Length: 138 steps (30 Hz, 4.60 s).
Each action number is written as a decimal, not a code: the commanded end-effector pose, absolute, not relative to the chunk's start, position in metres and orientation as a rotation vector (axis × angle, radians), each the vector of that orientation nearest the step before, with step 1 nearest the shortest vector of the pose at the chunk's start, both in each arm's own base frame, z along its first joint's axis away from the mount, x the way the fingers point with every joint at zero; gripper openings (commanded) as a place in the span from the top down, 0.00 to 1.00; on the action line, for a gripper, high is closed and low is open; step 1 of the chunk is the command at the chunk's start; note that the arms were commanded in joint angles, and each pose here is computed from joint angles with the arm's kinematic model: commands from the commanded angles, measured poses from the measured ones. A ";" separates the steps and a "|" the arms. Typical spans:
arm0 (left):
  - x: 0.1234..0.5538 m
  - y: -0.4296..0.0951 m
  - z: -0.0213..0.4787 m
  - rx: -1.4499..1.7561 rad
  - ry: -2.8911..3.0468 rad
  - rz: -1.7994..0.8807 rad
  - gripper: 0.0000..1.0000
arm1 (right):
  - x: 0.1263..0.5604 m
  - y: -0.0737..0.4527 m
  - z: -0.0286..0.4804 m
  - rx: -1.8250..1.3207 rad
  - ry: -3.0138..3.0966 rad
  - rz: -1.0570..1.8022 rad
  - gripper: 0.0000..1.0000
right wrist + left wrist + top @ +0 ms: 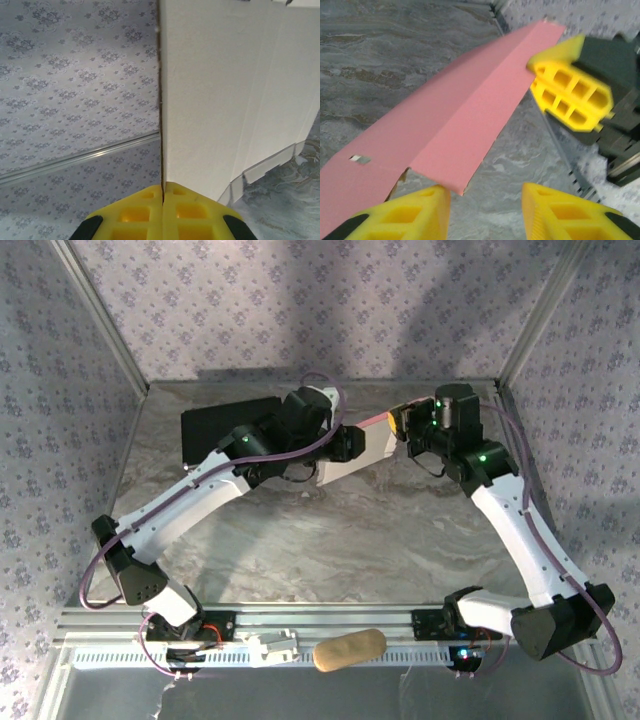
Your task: Fold the paper box
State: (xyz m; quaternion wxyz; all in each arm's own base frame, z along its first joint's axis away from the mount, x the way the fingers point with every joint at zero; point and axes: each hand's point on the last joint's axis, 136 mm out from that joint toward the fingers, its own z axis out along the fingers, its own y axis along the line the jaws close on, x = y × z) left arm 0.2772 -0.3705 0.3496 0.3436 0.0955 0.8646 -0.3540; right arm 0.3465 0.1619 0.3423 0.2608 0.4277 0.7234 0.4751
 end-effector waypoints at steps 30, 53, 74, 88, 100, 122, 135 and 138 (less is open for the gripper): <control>0.330 -0.243 0.341 -0.170 1.989 -1.139 0.57 | 0.326 0.125 0.344 1.330 1.831 1.339 1.00; 0.377 -0.321 0.252 -0.079 1.709 -1.697 0.91 | 0.337 0.114 0.324 1.583 1.731 1.433 1.00; 0.394 -0.288 0.244 -0.295 1.575 -1.785 0.75 | 0.333 0.108 0.330 1.589 1.707 1.463 1.00; 0.385 -0.322 0.255 -0.173 1.590 -1.847 0.68 | 0.337 0.111 0.331 1.593 1.697 1.484 1.00; 0.366 -0.326 0.247 -0.167 1.584 -1.835 0.68 | 0.349 0.107 0.333 1.620 1.663 1.517 1.00; 0.333 -0.342 0.231 0.010 1.695 -1.648 0.67 | 0.354 0.105 0.321 1.642 1.675 1.497 1.00; 0.319 -0.343 0.224 0.110 1.772 -1.456 0.65 | 0.355 0.104 0.320 1.640 1.674 1.500 1.00; 0.318 -0.341 0.220 0.143 1.786 -1.416 0.64 | 0.355 0.104 0.319 1.643 1.679 1.494 1.00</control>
